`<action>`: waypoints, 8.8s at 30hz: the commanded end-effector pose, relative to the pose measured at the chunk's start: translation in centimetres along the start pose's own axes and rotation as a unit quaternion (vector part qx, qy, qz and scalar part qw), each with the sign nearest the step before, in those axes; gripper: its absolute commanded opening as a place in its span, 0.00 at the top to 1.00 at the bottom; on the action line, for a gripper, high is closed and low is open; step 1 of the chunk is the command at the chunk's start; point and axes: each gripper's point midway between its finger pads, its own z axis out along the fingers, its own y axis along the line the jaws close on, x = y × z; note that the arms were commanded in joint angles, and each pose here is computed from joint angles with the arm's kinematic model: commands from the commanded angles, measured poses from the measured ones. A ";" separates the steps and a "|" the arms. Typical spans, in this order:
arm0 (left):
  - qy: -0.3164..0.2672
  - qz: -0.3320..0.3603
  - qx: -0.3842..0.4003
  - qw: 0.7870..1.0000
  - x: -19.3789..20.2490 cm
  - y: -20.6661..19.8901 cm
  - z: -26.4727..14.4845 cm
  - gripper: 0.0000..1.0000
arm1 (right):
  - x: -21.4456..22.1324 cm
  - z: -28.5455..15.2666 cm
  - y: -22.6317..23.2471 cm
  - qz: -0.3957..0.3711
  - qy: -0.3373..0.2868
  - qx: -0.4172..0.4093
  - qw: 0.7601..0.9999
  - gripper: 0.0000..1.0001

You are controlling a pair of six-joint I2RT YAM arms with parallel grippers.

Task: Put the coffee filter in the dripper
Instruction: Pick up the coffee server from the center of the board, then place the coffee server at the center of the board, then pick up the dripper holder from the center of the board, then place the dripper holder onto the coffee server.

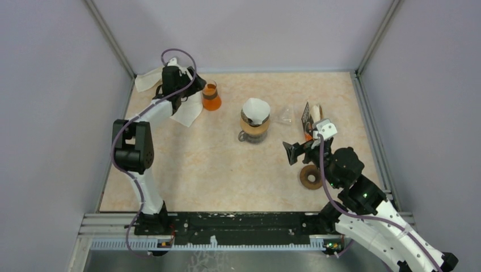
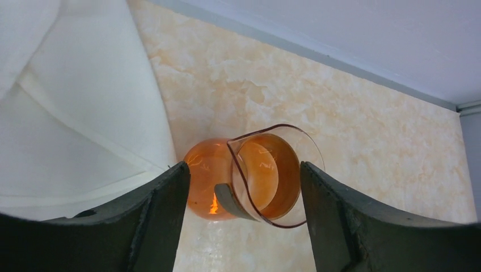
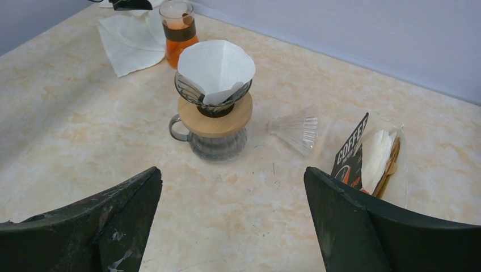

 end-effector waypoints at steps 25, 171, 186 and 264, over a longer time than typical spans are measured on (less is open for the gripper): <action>0.111 0.067 0.025 0.991 3.4 0.4 1.1 0.84 | -1.6 -0.3 -0.8 0.002 -0.035 0.019 0.999 0.04; 0.048 0.205 0.030 0.977 8.5 -1.4 -26.6 0.01 | 17.2 1.0 -4.3 0.207 0.419 0.303 0.831 0.87; 0.022 0.171 -0.008 0.985 7.2 0.2 -26.8 0.01 | 8.9 5.8 3.5 0.086 0.377 0.086 0.918 0.89; 0.017 0.113 -0.054 0.992 5.7 4.2 -26.2 0.01 | 9.0 7.4 25.2 -0.129 0.412 -0.198 0.880 0.43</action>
